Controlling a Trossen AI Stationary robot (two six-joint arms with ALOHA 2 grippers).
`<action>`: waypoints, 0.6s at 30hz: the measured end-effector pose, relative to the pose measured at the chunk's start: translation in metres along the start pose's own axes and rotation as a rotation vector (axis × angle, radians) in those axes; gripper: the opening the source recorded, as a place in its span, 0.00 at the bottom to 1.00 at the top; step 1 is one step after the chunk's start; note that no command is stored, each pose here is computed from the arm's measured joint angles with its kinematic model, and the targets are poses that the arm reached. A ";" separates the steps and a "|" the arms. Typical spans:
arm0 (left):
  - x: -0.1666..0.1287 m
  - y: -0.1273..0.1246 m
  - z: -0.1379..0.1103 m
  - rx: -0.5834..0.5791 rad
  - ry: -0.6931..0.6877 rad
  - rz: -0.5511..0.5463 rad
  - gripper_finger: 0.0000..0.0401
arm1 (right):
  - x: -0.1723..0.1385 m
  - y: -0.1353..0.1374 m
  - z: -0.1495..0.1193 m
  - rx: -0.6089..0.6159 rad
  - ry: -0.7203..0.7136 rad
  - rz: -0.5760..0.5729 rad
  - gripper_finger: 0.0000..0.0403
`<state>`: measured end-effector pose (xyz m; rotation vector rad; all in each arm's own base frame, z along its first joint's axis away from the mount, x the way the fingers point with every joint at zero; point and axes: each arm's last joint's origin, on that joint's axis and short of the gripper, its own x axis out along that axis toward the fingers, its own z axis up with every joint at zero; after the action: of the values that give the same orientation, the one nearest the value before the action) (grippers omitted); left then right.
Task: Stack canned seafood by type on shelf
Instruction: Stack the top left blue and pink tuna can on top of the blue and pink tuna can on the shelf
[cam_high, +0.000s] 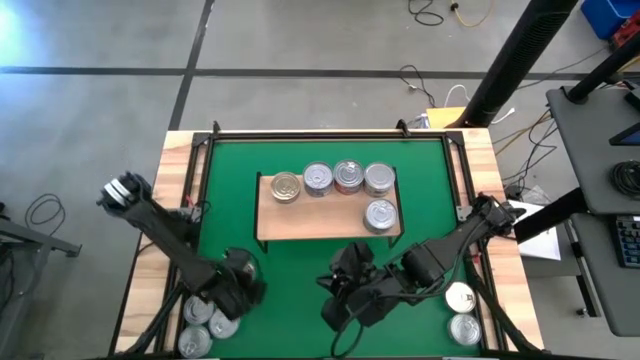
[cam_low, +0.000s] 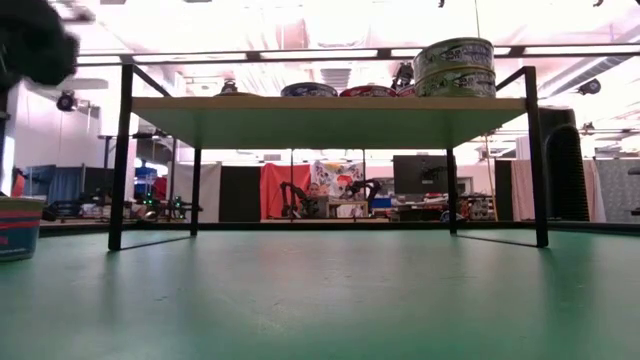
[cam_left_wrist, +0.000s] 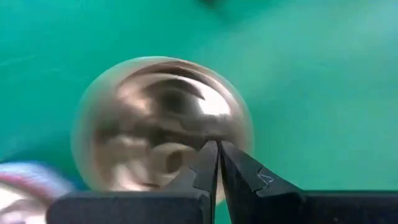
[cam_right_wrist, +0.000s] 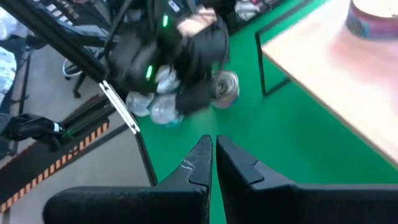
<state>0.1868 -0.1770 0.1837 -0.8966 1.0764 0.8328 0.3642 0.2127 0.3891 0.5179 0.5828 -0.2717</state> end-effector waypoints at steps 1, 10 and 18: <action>0.000 -0.011 -0.004 0.061 -0.007 -0.008 0.01 | 0.000 0.000 0.001 -0.011 -0.012 -0.001 0.03; -0.029 -0.092 -0.035 0.401 -0.159 -0.122 0.00 | 0.000 0.000 0.001 -0.064 -0.026 -0.013 0.03; -0.069 -0.081 -0.025 0.519 -0.258 0.197 0.00 | 0.000 0.000 0.001 -0.148 -0.025 -0.016 0.03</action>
<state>0.2319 -0.2404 0.2596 -0.2439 1.0908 0.7541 0.3644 0.2124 0.3897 0.3666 0.5780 -0.2473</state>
